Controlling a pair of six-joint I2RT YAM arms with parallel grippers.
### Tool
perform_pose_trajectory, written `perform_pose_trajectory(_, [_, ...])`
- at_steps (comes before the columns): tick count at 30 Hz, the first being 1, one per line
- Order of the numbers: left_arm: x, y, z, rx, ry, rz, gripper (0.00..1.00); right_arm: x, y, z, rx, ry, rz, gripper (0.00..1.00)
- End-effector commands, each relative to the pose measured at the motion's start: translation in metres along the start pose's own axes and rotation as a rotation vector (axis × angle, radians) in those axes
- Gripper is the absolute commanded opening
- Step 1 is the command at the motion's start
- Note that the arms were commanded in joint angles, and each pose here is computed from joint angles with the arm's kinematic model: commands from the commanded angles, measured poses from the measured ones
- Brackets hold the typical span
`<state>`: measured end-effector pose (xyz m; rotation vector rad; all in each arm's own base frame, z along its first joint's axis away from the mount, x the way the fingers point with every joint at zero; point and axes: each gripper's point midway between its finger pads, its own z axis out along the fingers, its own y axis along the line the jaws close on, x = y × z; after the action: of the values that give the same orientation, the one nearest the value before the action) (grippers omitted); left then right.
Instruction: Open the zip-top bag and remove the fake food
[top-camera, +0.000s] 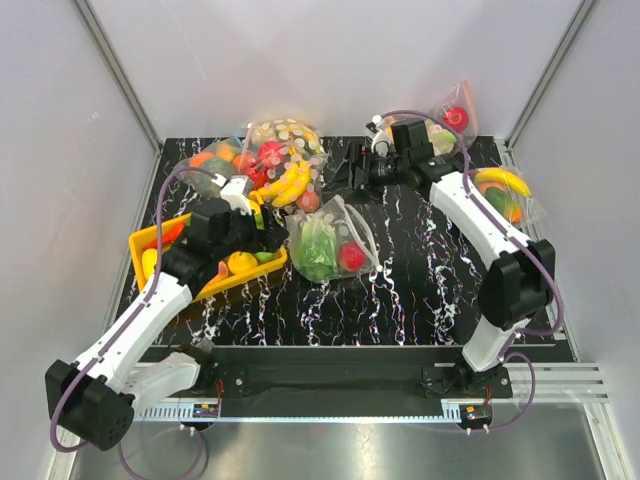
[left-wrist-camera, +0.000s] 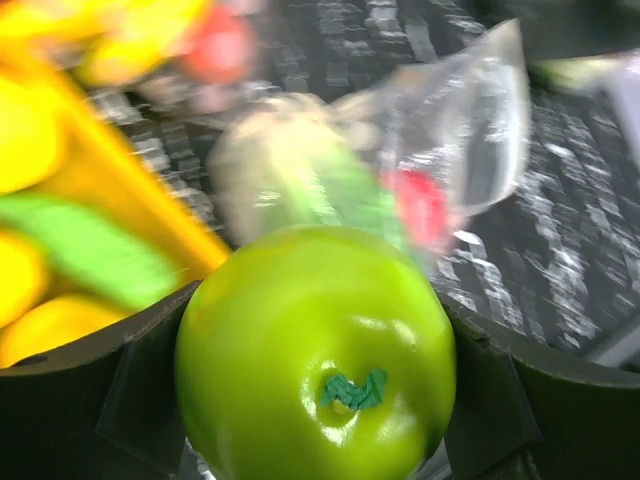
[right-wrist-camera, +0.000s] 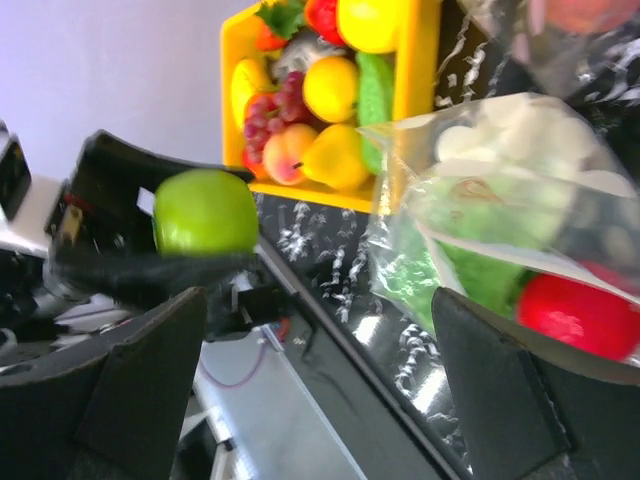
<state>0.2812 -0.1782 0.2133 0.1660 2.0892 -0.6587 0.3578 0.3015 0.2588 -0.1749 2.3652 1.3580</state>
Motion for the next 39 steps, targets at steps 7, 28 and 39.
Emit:
perform_pose_trajectory(7, [-0.025, 0.103, -0.005, -0.453, -0.039, -0.112, 0.01, 0.005, 0.006, -0.064, 0.182, -0.13, -0.193, 1.0])
perform_pose_trajectory(28, [0.016, 0.18, 0.006, -0.728, 0.07, -0.246, 0.62, 0.009, -0.022, -0.094, 0.287, -0.229, -0.146, 1.0])
perform_pose_trajectory(39, [0.018, 0.182, 0.006, -0.745, 0.069, -0.263, 0.99, 0.019, -0.03, -0.103, 0.322, -0.214, -0.148, 1.0])
